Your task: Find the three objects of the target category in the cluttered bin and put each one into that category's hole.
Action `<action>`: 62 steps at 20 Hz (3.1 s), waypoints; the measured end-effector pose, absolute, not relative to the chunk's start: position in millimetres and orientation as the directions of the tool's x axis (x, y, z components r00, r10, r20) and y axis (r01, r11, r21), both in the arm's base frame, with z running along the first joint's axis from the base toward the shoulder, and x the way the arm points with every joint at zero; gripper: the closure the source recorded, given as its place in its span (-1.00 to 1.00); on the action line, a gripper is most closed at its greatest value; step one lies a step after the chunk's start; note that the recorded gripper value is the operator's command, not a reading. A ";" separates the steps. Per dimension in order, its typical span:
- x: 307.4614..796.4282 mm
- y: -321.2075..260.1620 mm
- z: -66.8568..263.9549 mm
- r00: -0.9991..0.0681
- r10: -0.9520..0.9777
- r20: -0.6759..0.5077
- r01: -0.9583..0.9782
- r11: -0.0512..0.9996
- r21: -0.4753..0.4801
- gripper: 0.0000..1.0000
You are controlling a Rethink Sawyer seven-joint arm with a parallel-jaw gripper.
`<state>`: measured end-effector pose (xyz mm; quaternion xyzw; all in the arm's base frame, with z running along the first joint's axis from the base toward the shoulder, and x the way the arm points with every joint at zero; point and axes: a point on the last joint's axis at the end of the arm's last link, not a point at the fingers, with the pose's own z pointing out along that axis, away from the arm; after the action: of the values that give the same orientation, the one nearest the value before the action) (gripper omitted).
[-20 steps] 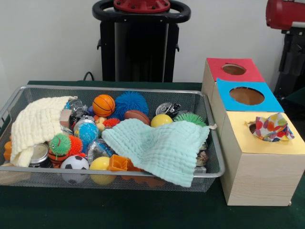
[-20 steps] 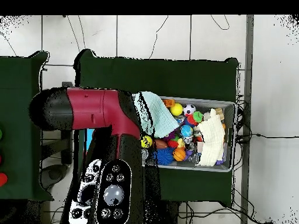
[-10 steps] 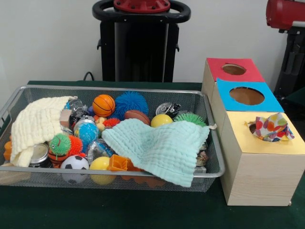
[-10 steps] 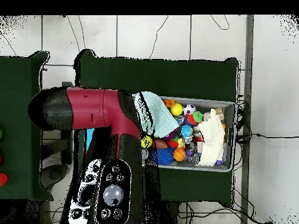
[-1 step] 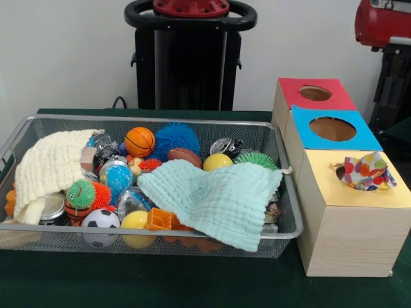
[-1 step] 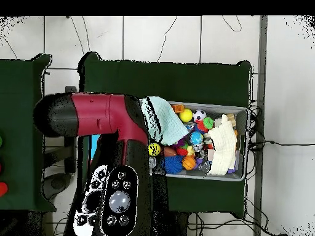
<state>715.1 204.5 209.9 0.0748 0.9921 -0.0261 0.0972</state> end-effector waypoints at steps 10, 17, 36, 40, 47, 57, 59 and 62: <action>716.3 203.3 187.5 -0.969 0.135 -0.206 0.148 0.988 -0.046 1.00; 718.1 201.7 172.8 -0.966 0.129 -0.222 0.144 0.988 -0.050 1.00; 730.4 166.5 135.9 -0.951 0.156 -0.268 0.177 0.983 -0.055 1.00; 727.7 164.2 129.7 -0.953 0.158 -0.260 0.179 0.982 -0.058 1.00; 709.8 163.8 122.4 -0.961 0.161 -0.225 0.180 0.982 -0.064 1.00; 695.8 169.5 117.9 -0.967 0.165 -0.196 0.177 0.983 -0.049 1.00; 696.3 173.5 117.6 -0.967 0.162 -0.196 0.173 0.984 -0.042 1.00; 696.3 181.9 116.7 -0.969 0.156 -0.193 0.165 0.986 -0.028 1.00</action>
<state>696.3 181.9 116.7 0.0809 0.9919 -0.0220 0.0955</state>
